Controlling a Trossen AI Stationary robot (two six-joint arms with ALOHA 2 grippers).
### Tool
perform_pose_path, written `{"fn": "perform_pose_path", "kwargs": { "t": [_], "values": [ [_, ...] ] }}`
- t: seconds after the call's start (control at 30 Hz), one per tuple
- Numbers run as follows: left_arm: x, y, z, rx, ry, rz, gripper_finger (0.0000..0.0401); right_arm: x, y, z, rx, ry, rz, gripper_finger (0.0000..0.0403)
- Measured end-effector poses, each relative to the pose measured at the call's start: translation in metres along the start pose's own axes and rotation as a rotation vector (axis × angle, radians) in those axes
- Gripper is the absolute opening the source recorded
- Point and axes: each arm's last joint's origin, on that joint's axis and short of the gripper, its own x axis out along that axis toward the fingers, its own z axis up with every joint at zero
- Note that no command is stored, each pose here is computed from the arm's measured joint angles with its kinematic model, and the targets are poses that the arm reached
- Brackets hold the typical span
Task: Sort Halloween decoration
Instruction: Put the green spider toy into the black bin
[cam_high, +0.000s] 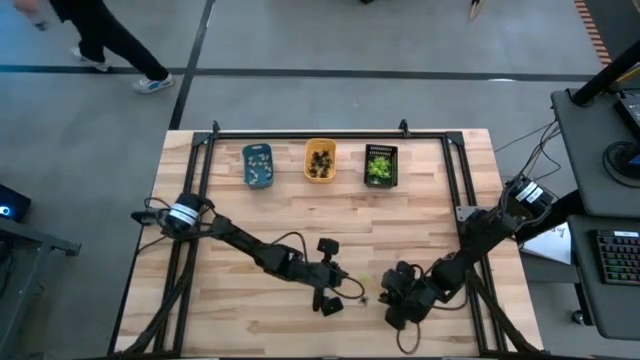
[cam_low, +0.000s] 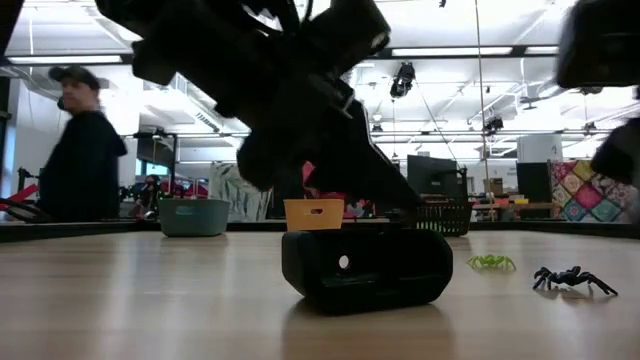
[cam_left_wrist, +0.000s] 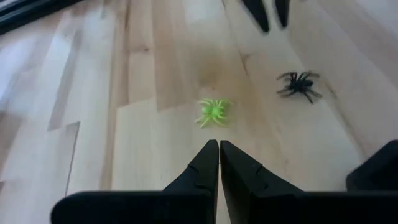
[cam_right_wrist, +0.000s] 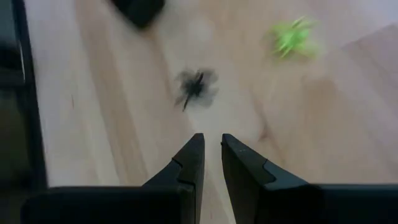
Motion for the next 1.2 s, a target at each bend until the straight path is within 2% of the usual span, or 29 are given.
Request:
{"fn": "perform_pose_path", "kwargs": {
  "t": [0.2,0.43,0.57,0.93,1.07,1.2],
  "values": [
    [0.008,0.007,0.006,0.002,-0.014,0.006,0.0,0.006,-0.002,-0.006,-0.216,-0.102,-0.095,0.0047],
    [0.009,0.01,0.008,-0.003,-0.016,-0.003,0.0,0.014,-0.007,-0.004,-0.363,-0.224,-0.217,0.005],
    [0.009,0.01,0.007,-0.002,-0.015,-0.004,0.0,0.016,-0.01,0.002,-0.377,-0.234,-0.235,0.0076],
    [0.01,0.011,0.007,0.001,-0.013,-0.001,0.0,0.02,-0.011,0.017,-0.399,-0.279,-0.215,0.0196],
    [0.01,0.011,0.007,0.013,-0.011,-0.001,0.0,0.022,-0.018,0.013,-0.401,-0.278,-0.217,0.0215],
    [0.009,0.011,0.007,0.023,-0.012,-0.001,0.0,0.025,-0.027,0.008,-0.385,-0.325,-0.184,0.0215]
  ]
}}
